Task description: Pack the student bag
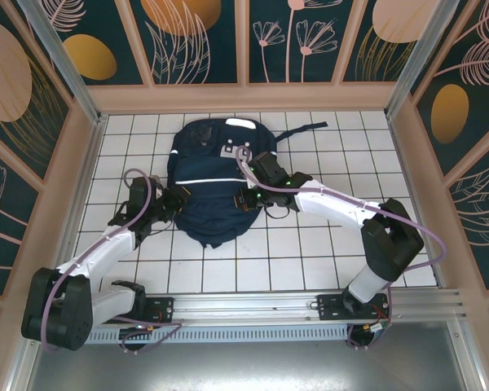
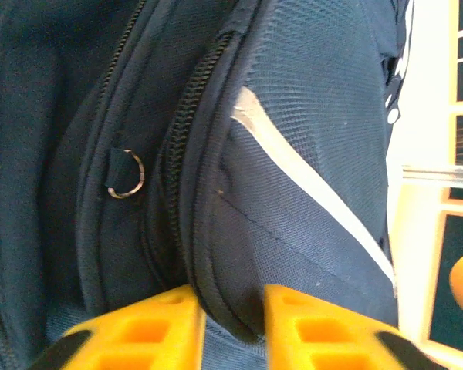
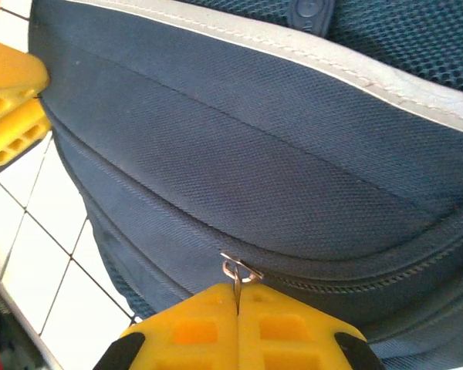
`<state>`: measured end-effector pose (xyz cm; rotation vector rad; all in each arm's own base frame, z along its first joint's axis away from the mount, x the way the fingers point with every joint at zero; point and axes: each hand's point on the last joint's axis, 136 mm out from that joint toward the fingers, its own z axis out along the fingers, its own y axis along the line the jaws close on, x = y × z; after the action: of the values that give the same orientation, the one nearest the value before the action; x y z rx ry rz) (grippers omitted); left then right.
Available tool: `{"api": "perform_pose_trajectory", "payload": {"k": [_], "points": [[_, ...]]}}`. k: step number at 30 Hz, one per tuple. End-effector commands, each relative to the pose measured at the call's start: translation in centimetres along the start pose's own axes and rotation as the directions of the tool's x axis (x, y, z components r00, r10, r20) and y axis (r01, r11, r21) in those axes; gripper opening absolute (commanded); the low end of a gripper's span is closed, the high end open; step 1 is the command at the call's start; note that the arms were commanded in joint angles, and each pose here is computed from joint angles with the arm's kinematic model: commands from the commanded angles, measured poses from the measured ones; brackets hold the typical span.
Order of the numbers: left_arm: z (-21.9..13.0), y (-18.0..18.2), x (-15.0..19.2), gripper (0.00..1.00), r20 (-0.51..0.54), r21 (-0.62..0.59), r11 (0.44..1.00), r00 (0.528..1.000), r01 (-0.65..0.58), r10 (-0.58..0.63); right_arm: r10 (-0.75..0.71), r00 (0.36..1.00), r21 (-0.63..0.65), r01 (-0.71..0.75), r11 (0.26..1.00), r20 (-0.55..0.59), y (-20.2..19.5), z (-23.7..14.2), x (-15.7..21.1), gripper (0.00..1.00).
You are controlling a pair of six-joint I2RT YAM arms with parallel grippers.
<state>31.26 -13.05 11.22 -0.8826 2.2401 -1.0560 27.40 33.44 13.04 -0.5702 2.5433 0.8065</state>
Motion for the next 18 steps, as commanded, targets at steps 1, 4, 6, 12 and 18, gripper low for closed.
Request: {"api": "perform_pose_trajectory", "payload": {"k": [1, 4, 6, 12, 18], "points": [[0.1, -0.5, -0.9, 0.14, 0.05, 0.028, 1.0, 0.999, -0.011, 0.01, -0.045, 0.999, 0.165, 0.042, 0.985, 0.01, -2.6, -0.8, 0.3, 0.0], [-0.1, 0.6, -1.4, 0.0, 0.09, -0.017, 1.0, 0.996, -0.016, 0.017, -0.068, 0.998, 0.356, 0.068, 0.932, -0.013, -6.7, -1.7, 1.2, 0.0], [-0.1, 1.2, -1.4, 0.0, 0.099, -0.037, 0.999, 0.995, -0.015, 0.019, -0.066, 0.998, 0.433, 0.068, 0.899, -0.02, -8.9, -2.4, 1.4, 0.0], [-0.2, 1.9, -1.6, 0.0, 0.115, -0.065, 0.997, 0.993, -0.028, 0.035, -0.056, 0.997, 0.523, 0.015, 0.852, 0.062, -12.6, -4.1, -1.5, 0.0], [-0.2, 1.8, -1.5, 0.0, 0.105, -0.068, 0.996, 0.993, -0.049, 0.056, -0.097, 0.982, 0.517, 0.001, 0.856, 0.16, -13.8, -3.9, -6.2, 0.0]]}}
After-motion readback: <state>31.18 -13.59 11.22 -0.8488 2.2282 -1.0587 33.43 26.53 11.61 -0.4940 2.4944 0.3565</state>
